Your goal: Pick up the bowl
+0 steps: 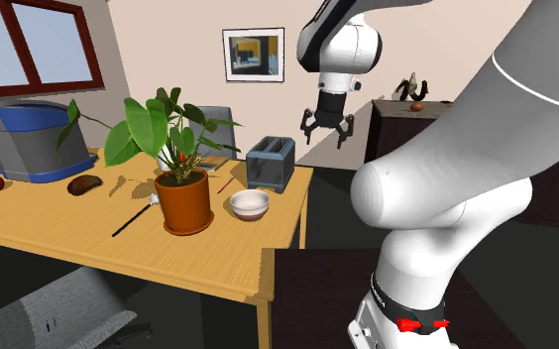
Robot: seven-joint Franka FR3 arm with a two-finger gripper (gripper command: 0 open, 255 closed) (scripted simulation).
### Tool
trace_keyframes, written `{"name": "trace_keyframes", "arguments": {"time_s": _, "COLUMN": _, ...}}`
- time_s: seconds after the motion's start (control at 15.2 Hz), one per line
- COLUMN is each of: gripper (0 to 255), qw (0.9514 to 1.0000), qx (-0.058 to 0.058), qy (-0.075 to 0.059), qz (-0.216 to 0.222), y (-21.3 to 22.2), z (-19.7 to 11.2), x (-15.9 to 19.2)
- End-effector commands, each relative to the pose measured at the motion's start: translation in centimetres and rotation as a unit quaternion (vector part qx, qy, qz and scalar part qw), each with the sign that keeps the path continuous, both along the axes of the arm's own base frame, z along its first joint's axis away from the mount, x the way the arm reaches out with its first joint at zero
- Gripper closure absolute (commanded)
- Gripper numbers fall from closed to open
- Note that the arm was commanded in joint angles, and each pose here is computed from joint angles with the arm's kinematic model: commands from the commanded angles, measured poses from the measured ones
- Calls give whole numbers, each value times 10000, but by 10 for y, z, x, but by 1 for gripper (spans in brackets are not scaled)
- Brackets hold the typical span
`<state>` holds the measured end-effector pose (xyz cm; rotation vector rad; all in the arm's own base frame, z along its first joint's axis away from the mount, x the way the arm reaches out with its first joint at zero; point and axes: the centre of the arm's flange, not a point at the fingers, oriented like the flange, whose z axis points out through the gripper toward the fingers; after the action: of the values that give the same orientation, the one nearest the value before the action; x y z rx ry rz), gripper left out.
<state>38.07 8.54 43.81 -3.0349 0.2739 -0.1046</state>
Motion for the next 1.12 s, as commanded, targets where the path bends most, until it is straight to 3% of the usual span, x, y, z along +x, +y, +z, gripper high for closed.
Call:
{"name": "trace_keyframes", "arguments": {"time_s": 0.0, "gripper": 0, "qw": 10000, "qx": 29, "qy": -19, "qz": -9, "y": 12, "z": -22, "x": 9}}
{"name": "trace_keyframes", "arguments": {"time_s": 1.06, "gripper": 0, "qw": 9997, "qx": 234, "qy": -97, "qz": -39, "y": 122, "z": -182, "x": 81}}
